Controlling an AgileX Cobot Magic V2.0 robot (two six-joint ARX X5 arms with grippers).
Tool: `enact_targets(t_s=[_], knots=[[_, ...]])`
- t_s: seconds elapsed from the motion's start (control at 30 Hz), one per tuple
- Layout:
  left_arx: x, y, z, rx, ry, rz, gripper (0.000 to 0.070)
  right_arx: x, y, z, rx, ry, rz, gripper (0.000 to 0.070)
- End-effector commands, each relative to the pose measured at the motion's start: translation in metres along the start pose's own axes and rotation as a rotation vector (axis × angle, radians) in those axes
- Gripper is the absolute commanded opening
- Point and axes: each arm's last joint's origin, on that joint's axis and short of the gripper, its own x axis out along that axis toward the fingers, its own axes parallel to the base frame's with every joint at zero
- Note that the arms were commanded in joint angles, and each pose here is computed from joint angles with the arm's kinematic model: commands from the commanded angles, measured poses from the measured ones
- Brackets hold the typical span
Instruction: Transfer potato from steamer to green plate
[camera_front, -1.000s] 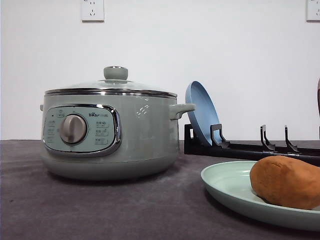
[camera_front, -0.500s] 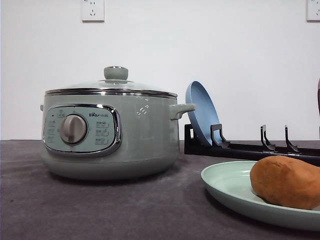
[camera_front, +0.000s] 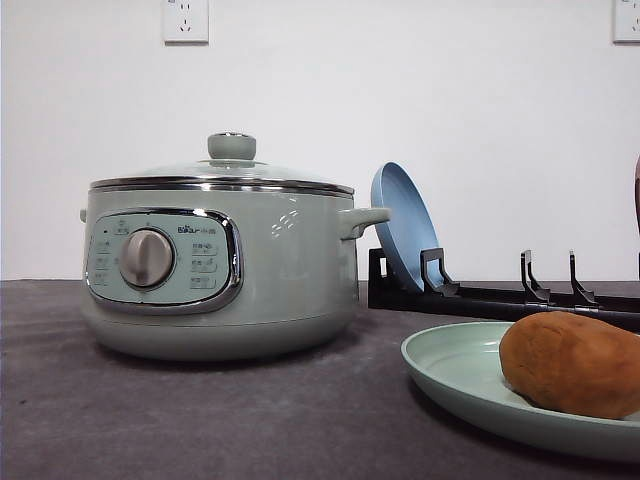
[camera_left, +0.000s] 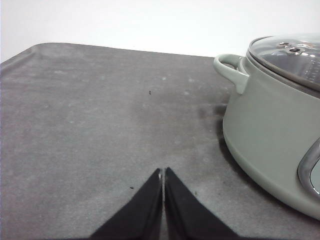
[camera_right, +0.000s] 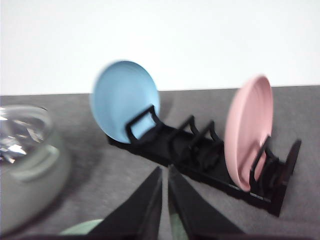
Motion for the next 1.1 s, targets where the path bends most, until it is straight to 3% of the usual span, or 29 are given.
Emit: enact_targets(t_s=[0.0, 0.17, 0.37, 0.53, 0.63, 1.07], knots=[[0.002, 0.001, -0.006, 0.016, 0.017, 0.009, 0.0000, 0.011, -0.006, -0.025, -0.012, 0.019, -0.017, 0.0010], [0.002, 0.001, -0.006, 0.016, 0.017, 0.009, 0.0000, 0.029, -0.018, -0.081, -0.014, 0.075, -0.094, 0.0010], [0.002, 0.001, -0.006, 0.016, 0.017, 0.009, 0.0000, 0.035, -0.025, -0.115, -0.011, 0.120, -0.150, 0.0010], [0.002, 0.001, -0.006, 0.016, 0.017, 0.009, 0.0000, 0.037, -0.025, -0.116, -0.015, 0.083, -0.145, 0.0010], [0.002, 0.001, -0.006, 0.016, 0.017, 0.009, 0.0000, 0.042, -0.026, -0.118, -0.025, -0.007, -0.134, 0.0009], [0.002, 0.001, -0.006, 0.016, 0.018, 0.009, 0.0000, 0.042, -0.026, -0.118, -0.026, -0.015, -0.133, 0.0010]])
